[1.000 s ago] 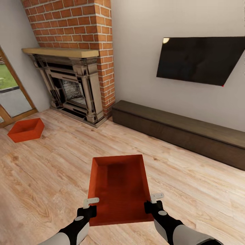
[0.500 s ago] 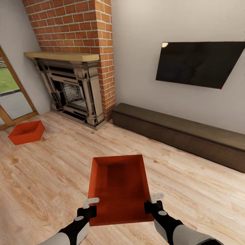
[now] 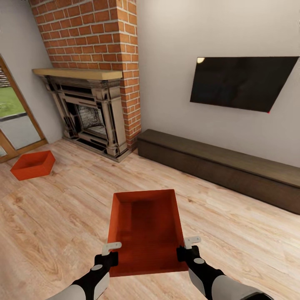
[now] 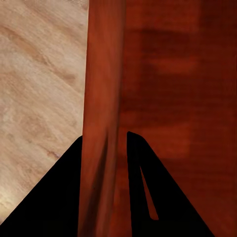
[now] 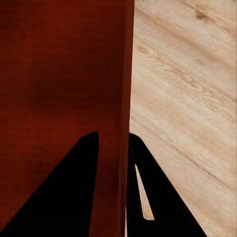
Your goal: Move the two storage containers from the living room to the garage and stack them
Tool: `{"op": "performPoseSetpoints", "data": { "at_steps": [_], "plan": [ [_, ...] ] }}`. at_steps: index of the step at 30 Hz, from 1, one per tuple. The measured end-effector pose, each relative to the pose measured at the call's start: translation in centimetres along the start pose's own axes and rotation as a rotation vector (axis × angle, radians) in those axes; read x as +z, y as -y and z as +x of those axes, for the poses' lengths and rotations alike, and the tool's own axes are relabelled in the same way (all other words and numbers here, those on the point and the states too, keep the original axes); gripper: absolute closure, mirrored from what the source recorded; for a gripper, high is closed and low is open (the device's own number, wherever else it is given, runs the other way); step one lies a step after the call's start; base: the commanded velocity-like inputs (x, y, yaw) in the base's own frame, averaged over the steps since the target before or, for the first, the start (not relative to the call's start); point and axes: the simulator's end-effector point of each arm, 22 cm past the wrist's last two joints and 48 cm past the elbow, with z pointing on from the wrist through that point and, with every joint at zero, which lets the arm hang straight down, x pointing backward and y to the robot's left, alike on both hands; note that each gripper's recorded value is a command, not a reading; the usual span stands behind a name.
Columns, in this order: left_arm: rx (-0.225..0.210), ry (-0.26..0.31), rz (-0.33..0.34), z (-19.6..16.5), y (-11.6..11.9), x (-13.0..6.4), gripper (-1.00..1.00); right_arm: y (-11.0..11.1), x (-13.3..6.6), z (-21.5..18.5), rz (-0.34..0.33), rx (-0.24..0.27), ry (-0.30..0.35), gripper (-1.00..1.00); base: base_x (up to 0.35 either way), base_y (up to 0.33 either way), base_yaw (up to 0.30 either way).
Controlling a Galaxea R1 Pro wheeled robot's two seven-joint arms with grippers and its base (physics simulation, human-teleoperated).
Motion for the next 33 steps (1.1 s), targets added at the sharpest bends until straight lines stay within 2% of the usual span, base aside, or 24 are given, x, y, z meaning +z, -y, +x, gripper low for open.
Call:
{"op": "performPoseSetpoints", "data": {
  "at_steps": [33],
  "plan": [
    [-0.004,0.054,0.006,-2.8,0.2,-1.1,1.00,0.2,-1.1,-2.8,0.005,-0.002,0.054,1.00,0.000,0.000,0.000]
  ]
}}
